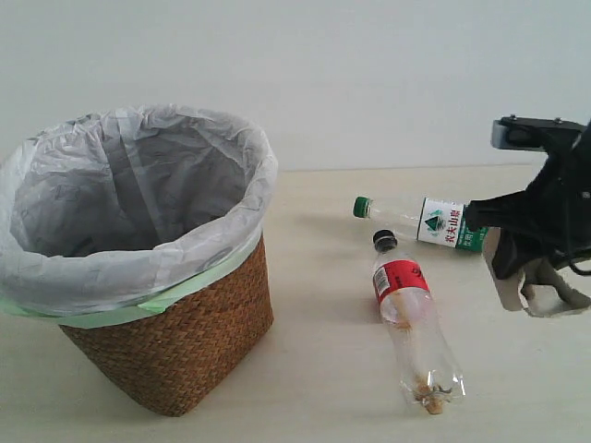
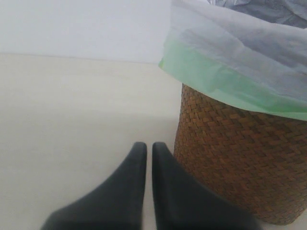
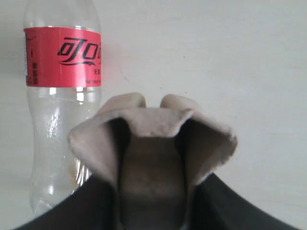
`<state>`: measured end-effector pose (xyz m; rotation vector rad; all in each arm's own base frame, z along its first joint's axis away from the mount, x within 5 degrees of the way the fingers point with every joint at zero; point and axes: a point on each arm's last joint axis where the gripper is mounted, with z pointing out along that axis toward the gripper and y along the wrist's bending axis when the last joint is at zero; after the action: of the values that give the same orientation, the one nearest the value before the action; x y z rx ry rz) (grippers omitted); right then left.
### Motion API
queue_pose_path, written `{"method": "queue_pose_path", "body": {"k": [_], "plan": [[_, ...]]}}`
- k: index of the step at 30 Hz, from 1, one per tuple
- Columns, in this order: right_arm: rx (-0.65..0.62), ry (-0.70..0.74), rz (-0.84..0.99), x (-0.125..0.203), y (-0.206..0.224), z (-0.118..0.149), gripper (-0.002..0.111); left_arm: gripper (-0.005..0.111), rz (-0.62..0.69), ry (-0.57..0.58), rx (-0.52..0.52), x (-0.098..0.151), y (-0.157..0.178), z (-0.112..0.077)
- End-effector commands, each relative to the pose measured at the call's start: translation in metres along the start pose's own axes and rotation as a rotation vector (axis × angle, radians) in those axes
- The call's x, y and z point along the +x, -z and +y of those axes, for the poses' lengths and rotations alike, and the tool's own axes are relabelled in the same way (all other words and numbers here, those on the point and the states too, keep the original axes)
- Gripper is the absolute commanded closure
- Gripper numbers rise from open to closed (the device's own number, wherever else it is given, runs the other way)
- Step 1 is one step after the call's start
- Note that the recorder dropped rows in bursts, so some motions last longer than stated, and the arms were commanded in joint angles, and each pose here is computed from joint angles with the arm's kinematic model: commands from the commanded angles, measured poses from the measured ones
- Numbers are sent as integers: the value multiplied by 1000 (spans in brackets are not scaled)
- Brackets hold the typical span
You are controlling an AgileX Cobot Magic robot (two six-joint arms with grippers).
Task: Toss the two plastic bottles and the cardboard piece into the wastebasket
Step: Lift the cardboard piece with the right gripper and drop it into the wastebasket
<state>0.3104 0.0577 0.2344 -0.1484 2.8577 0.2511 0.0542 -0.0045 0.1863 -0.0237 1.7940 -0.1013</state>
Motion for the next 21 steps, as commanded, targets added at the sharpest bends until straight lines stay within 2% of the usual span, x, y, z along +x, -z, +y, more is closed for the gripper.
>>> {"method": "queue_pose_path", "body": {"k": [1,6,12,14,18,21], "plan": [[-29,-55,-170,35,6,-1,108,103,-2,2,-2,1,0,0],[-34,-57,-251,62,10,-2,108,103,-2,2,-2,1,0,0],[-26,-30,-242,70,17,-2,108,103,-2,2,-2,1,0,0],[26,8,-232,71,17,-6,108,103,-2,2,-2,1,0,0],[178,-32,-231,68,22,-20,108,103,-2,2,-2,1,0,0],[382,-62,-217,68,30,-37,108,103,-2,2,-2,1,0,0]]}}
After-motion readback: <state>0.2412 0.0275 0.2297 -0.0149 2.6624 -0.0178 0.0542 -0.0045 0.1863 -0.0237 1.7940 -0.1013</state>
